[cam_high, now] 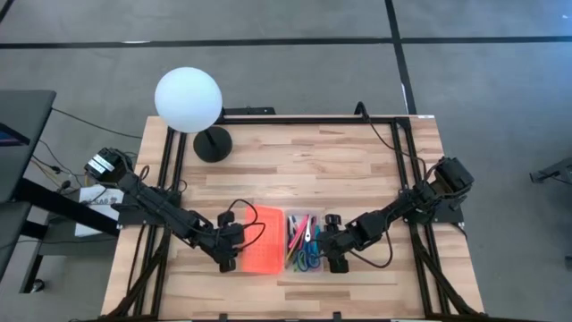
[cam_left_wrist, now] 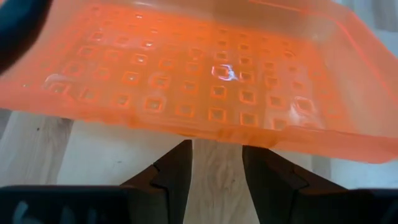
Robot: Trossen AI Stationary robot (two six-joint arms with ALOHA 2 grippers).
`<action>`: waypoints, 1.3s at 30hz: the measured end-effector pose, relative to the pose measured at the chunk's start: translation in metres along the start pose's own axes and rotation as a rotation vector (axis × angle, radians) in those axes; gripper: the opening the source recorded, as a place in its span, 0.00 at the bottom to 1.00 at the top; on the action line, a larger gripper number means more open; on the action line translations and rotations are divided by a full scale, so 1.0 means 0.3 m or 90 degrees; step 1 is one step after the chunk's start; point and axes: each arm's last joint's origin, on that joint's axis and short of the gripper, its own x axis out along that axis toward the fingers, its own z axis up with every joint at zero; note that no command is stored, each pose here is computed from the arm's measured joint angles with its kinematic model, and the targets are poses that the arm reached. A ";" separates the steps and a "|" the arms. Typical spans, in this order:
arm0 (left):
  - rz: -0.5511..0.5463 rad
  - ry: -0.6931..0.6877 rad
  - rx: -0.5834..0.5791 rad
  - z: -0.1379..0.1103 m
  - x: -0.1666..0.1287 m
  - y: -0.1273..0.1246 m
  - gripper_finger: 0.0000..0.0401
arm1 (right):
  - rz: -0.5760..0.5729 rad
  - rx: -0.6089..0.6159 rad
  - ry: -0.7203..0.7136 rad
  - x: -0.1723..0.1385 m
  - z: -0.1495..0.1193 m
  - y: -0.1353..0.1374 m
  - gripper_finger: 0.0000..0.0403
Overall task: Pick & place school supplies into a supply box
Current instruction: Close the supply box cover
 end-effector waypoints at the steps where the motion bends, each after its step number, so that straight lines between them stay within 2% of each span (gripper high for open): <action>1: -0.004 -0.003 -0.001 0.002 0.000 -0.001 0.34 | 0.000 0.000 0.000 0.000 0.000 0.000 0.59; 5: -0.020 -0.018 0.000 0.011 -0.001 -0.010 0.34 | 0.000 0.000 0.000 0.000 0.000 0.000 0.59; 19: -0.014 -0.072 0.014 0.069 -0.018 -0.030 0.34 | -0.001 -0.001 0.001 0.001 0.005 -0.013 0.59; 39: -0.020 -0.239 -0.010 0.165 -0.024 -0.029 0.34 | -0.001 -0.003 -0.006 -0.002 0.021 -0.010 0.59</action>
